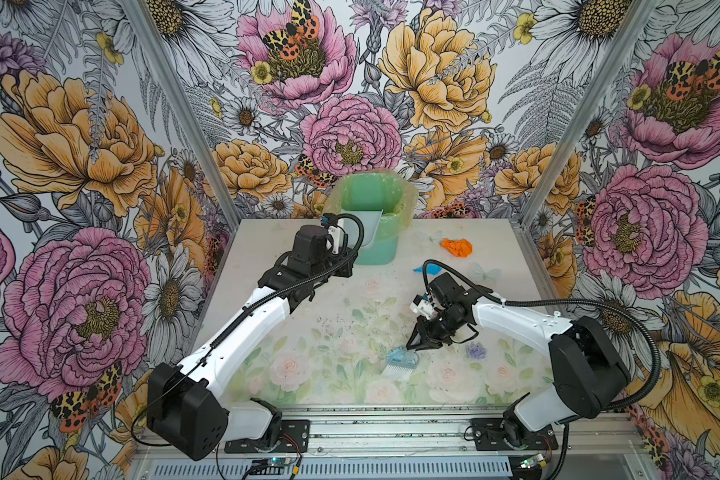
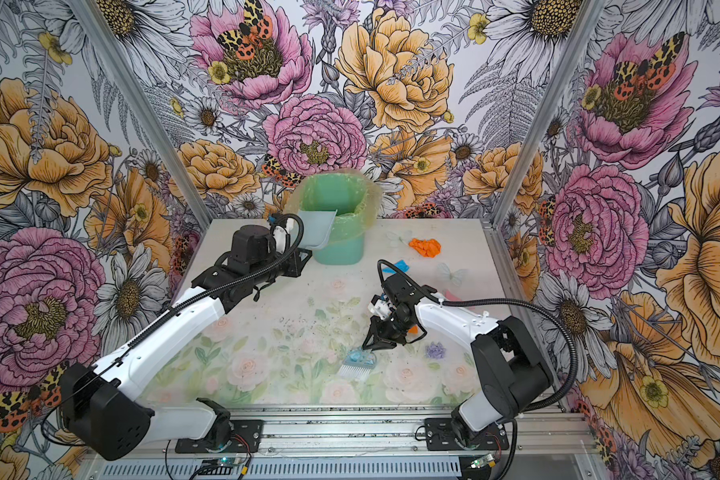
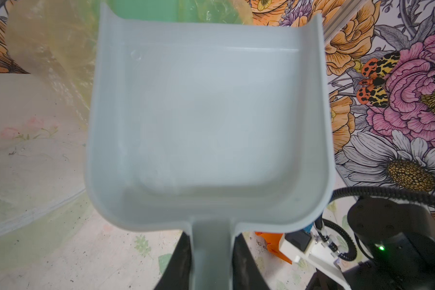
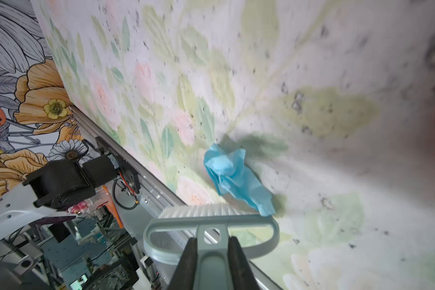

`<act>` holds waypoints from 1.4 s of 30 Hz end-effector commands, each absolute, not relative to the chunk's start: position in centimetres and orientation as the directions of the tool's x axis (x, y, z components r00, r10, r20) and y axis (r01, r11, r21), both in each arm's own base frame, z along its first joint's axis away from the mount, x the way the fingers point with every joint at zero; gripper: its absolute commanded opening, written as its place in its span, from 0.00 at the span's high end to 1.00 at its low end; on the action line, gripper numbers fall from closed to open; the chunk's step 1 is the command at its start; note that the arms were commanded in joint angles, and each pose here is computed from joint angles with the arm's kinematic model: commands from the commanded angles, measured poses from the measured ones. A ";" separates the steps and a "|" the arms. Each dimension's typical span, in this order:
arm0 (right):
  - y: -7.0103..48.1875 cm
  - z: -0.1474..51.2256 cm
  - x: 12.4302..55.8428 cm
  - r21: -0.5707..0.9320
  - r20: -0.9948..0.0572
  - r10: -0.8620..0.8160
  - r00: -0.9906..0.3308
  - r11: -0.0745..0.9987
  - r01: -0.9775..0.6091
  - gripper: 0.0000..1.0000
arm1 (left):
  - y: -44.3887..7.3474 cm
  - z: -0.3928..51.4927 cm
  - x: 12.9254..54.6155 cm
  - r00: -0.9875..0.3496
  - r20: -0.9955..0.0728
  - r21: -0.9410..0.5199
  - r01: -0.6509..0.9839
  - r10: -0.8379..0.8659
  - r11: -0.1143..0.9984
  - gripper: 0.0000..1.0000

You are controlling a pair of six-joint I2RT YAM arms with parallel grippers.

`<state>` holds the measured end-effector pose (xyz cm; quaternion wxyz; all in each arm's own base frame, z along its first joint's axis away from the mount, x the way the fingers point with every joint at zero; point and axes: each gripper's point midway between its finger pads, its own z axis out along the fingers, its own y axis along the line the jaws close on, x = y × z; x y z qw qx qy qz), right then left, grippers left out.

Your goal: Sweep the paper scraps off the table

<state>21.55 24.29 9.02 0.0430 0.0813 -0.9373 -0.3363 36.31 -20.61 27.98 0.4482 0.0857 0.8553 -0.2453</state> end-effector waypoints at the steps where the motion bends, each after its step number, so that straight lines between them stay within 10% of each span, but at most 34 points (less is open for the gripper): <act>1: 23.7 9.9 26.7 0.532 -0.153 -0.183 -0.971 0.813 -0.237 1.00 | -19.7 28.4 35.6 -0.557 -0.829 -0.298 0.365 -0.050 0.882 1.00; 29: 18.3 18.9 35.0 0.315 -0.582 -0.051 -0.812 0.906 -0.283 1.00 | -19.5 16.0 26.7 -0.797 -0.567 -0.140 0.342 0.209 0.929 1.00; 42: 19.9 17.8 34.9 0.347 -0.572 -0.142 -0.808 0.851 -0.395 1.00 | -17.3 14.1 23.7 -0.848 -0.479 -0.033 0.275 0.226 0.961 1.00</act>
